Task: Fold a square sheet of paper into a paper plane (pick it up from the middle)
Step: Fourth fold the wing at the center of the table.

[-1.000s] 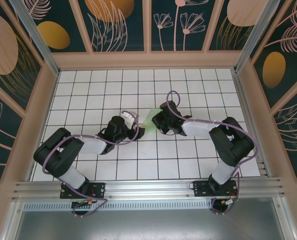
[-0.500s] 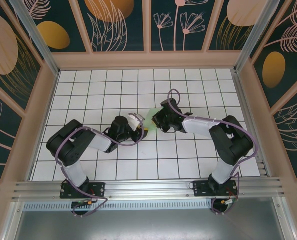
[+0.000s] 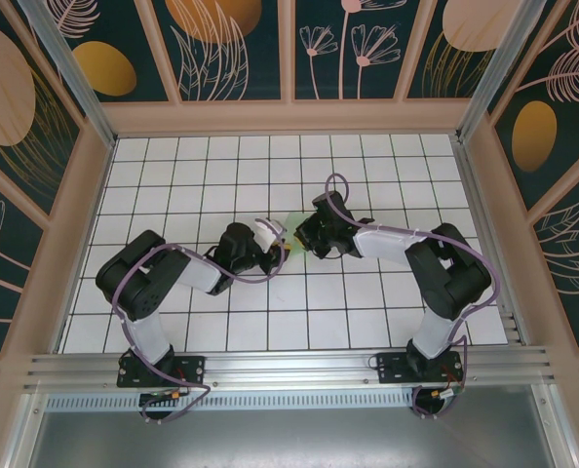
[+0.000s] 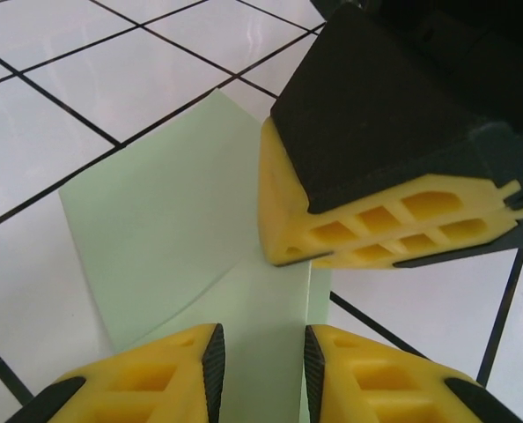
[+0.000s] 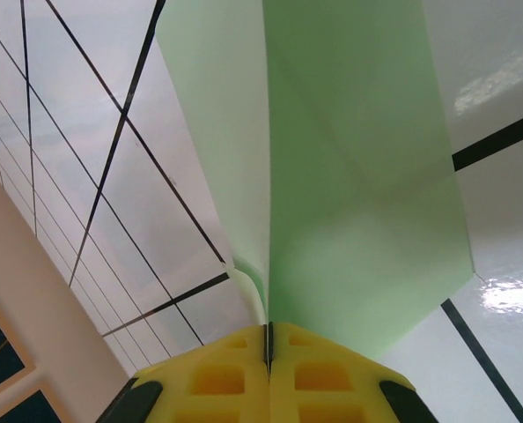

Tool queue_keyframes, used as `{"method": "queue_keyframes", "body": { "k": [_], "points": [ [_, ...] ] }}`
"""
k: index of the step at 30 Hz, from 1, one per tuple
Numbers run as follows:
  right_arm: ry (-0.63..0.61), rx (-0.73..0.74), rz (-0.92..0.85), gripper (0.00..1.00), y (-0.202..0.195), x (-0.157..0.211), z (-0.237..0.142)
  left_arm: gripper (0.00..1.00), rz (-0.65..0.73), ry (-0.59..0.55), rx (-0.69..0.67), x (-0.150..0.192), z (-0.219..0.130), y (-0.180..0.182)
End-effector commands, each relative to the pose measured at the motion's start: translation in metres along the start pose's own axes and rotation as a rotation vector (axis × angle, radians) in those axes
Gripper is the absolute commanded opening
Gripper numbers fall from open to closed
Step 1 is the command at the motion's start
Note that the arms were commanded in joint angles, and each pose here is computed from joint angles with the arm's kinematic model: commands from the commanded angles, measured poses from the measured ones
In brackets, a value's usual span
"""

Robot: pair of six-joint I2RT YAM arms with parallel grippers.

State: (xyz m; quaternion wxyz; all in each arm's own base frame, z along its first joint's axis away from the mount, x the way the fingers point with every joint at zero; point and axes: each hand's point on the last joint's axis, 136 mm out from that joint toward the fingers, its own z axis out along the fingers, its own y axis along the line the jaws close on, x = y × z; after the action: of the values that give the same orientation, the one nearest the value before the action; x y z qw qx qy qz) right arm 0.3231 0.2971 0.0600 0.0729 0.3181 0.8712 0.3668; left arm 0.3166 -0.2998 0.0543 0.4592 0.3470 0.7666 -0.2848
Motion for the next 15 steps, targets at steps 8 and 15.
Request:
{"method": "queue_keyframes", "body": {
  "k": [8, 15],
  "points": [
    [0.023, 0.001, -0.008, 0.00, 0.0070, 0.0010, -0.0014, 0.29, 0.047, 0.016, 0.001, 0.0036, 0.0086, 0.0013],
    [0.024, -0.008, -0.037, 0.12, 0.0081, -0.0014, -0.0043, 0.16, 0.028, 0.010, -0.010, 0.0046, 0.0073, 0.0028]
  ]
}}
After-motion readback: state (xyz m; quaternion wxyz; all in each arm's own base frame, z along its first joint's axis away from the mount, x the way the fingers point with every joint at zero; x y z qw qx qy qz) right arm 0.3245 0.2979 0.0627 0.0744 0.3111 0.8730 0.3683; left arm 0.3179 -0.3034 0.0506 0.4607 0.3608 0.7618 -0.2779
